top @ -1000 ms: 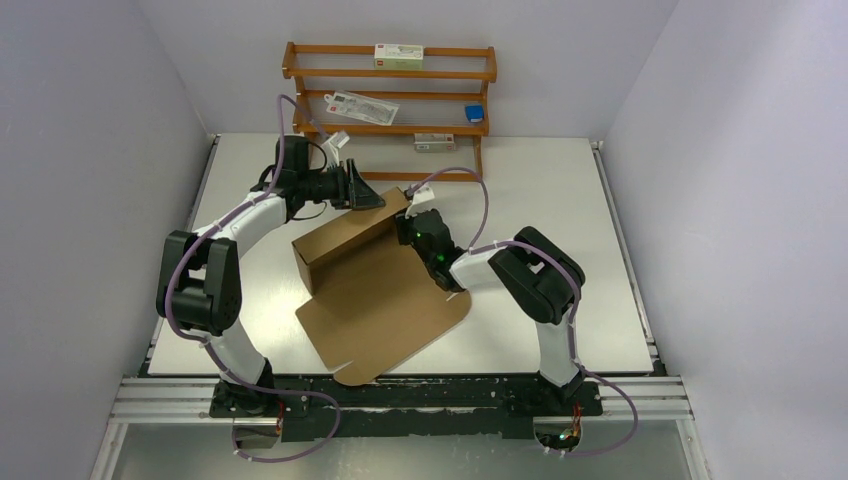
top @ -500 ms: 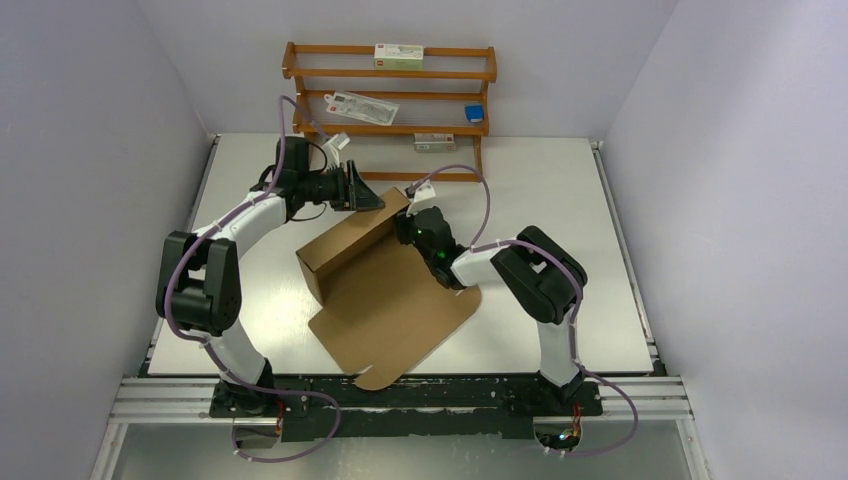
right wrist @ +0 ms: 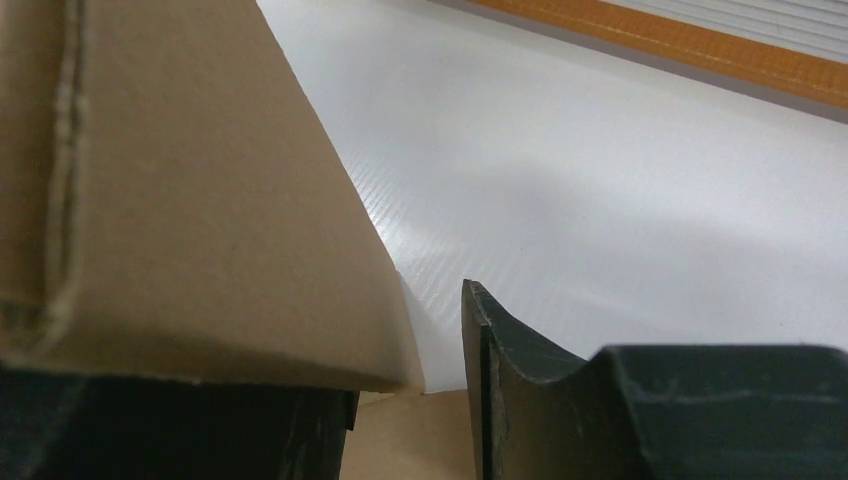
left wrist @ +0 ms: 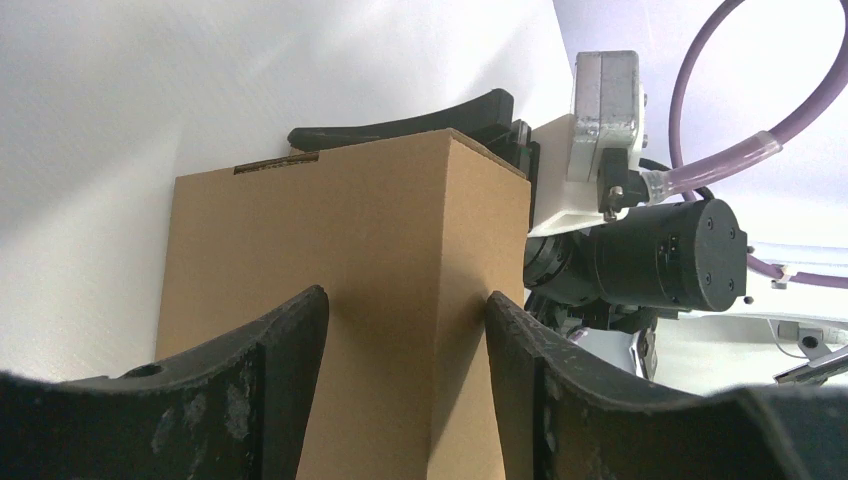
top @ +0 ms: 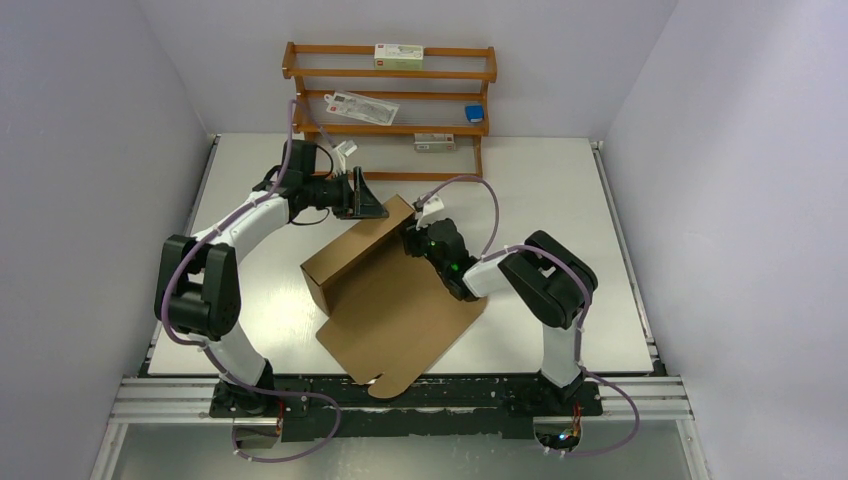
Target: Fold the paper box
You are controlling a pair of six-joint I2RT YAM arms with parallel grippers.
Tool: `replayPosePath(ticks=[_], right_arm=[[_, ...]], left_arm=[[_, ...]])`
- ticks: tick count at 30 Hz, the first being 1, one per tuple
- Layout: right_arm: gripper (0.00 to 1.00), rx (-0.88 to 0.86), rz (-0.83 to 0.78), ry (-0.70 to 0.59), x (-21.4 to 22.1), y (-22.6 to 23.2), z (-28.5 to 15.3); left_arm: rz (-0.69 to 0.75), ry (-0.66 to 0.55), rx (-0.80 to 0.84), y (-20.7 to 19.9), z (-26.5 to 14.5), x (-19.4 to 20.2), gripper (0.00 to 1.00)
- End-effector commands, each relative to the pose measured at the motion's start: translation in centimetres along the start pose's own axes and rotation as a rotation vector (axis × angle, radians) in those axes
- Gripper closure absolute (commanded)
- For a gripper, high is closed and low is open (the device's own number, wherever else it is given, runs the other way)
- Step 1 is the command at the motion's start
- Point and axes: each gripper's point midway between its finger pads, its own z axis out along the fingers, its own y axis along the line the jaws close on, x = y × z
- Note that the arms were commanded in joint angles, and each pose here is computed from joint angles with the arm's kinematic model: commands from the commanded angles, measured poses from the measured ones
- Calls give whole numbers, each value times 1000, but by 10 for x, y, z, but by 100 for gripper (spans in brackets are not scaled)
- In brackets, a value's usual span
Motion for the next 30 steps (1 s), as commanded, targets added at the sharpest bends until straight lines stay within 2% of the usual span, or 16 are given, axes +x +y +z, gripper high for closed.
replayPosePath(ticks=[1, 6, 10, 16, 20, 24, 30], right_arm=[[57, -7, -5, -100, -23, -4, 1], [56, -27, 1, -125, -31, 1, 4], [45, -58, 7, -123, -31, 5, -8], [26, -83, -8, -65, -21, 5, -30], [18, -62, 7, -53, -26, -1, -50], [10, -1, 77, -42, -33, -11, -68], [0, 118, 160, -33, -36, -34, -98]], left_arm=[[29, -6, -13, -8, -5, -5, 36], [28, -3, -12, -8, -5, -5, 35], [79, -29, -69, -10, -14, -14, 30], [175, -125, -258, -11, -45, -41, 21], [255, -202, -424, -22, -73, -55, 16], [360, -225, -618, -37, -86, -52, 13], [495, -183, -801, -62, -77, -22, 13]])
